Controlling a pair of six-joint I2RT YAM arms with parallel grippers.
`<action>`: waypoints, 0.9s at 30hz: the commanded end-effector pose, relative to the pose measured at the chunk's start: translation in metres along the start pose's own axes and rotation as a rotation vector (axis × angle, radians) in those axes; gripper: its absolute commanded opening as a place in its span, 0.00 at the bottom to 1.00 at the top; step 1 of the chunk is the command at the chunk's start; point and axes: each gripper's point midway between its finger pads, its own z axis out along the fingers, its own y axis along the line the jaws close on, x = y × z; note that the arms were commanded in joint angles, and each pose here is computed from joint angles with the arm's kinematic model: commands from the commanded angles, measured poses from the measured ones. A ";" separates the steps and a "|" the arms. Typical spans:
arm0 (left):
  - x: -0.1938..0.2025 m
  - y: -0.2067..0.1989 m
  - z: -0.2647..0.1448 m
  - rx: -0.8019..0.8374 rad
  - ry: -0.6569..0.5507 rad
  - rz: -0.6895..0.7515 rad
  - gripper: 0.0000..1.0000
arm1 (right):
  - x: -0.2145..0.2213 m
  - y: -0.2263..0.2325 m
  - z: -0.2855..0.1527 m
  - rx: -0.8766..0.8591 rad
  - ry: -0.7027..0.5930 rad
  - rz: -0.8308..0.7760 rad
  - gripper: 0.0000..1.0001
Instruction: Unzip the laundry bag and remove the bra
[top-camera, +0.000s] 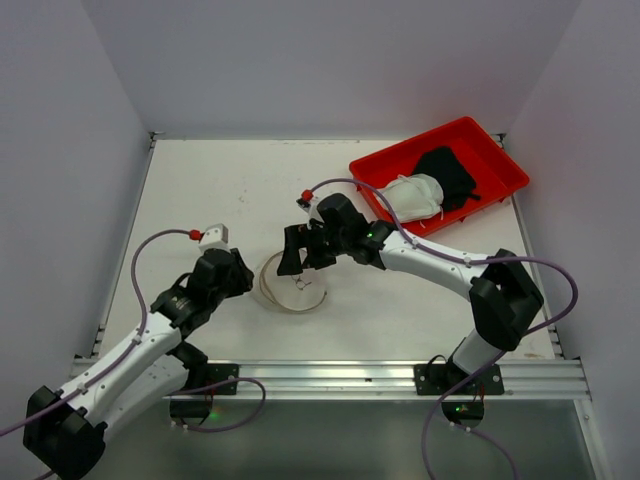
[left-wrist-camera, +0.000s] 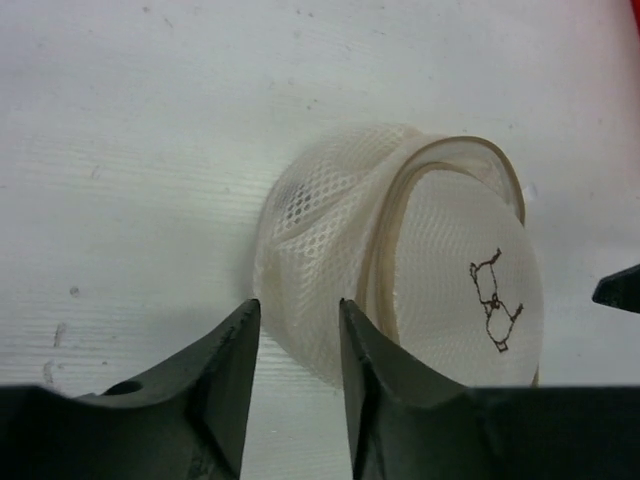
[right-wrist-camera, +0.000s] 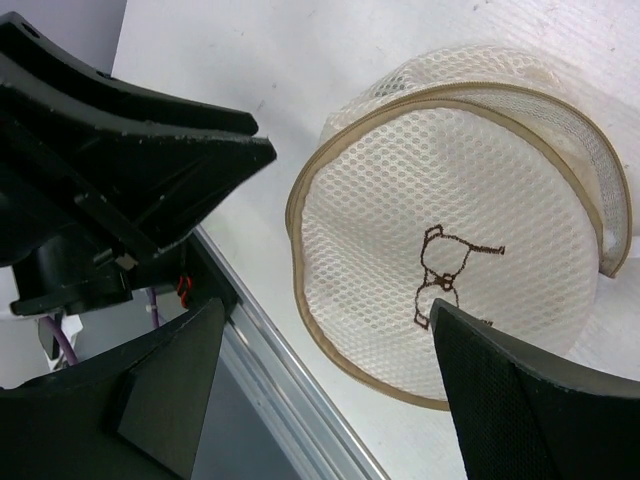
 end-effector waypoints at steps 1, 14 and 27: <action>-0.014 0.019 0.003 -0.089 -0.043 0.020 0.37 | -0.014 0.016 -0.007 -0.058 -0.037 -0.044 0.85; 0.017 0.011 0.059 -0.004 0.099 -0.062 0.11 | 0.009 0.018 0.025 -0.124 0.042 -0.025 0.79; 0.069 -0.021 0.069 0.124 0.200 -0.096 0.05 | 0.038 0.002 0.072 -0.184 0.087 0.079 0.77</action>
